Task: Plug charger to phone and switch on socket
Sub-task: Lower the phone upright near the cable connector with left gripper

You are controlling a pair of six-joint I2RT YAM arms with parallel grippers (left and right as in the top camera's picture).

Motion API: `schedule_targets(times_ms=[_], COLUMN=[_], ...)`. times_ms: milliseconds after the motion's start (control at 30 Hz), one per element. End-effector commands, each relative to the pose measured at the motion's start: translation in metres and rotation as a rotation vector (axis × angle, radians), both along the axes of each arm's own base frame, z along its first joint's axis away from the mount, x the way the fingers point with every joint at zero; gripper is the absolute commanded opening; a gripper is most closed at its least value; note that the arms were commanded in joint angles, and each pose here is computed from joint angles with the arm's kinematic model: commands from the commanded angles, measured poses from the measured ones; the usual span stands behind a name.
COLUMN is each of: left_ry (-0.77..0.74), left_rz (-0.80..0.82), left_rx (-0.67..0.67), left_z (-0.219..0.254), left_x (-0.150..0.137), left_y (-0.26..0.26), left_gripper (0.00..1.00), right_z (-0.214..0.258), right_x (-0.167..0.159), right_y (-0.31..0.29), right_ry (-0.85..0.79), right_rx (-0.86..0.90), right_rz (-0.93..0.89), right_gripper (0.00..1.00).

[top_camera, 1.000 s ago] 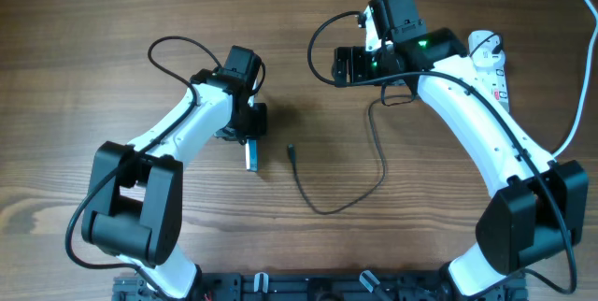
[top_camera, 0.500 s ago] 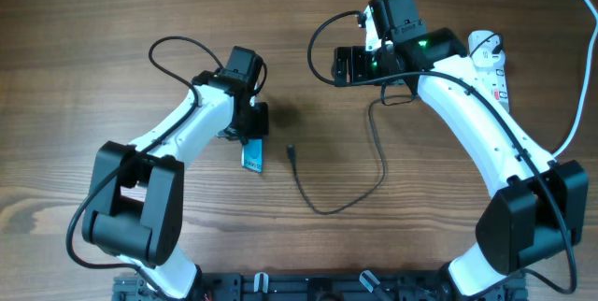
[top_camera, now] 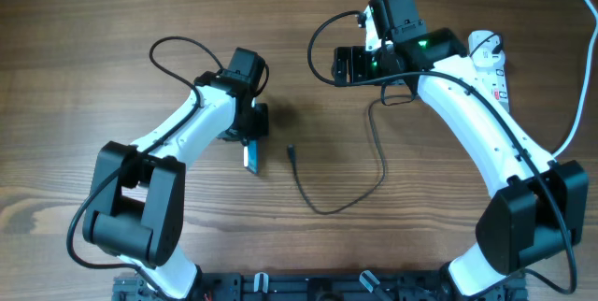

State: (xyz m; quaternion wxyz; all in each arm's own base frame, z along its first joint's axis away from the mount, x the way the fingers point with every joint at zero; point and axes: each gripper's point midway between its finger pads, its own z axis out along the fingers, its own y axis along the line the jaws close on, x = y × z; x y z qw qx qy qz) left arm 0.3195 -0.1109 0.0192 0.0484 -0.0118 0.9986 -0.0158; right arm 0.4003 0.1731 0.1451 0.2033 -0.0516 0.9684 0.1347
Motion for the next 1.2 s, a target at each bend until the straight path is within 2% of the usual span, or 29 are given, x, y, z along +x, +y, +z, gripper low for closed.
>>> schedule_targets(times_ms=[0,533,633,767,1167], left_ry=[0.008,0.007,-0.013,-0.018,-0.006], left_rz=[0.016,0.025,0.056,0.056,0.067], left_rx=[0.097,0.113,0.162,0.162,0.126], left_z=[0.002,0.003,0.005,0.005,0.005], left_x=[-0.001,-0.005,-0.003,-0.001,-0.003], left_y=[0.016,0.007,0.015,0.015,0.01], left_gripper=[0.13,0.17,0.14,0.04,0.04], right_z=[-0.009,-0.009,-0.009,-0.009,-0.009], right_x=[0.001,0.001,0.001,0.001,0.001], right_y=[-0.003,-0.003,-0.003,-0.003,-0.003], right_ry=[0.009,0.009,0.008,0.009,0.008], right_rx=[-0.027,-0.027,-0.027,-0.027,-0.027], right_rz=[0.007,0.007,0.007,0.007,0.007], right_gripper=[1.0,1.0,1.0,1.0,1.0])
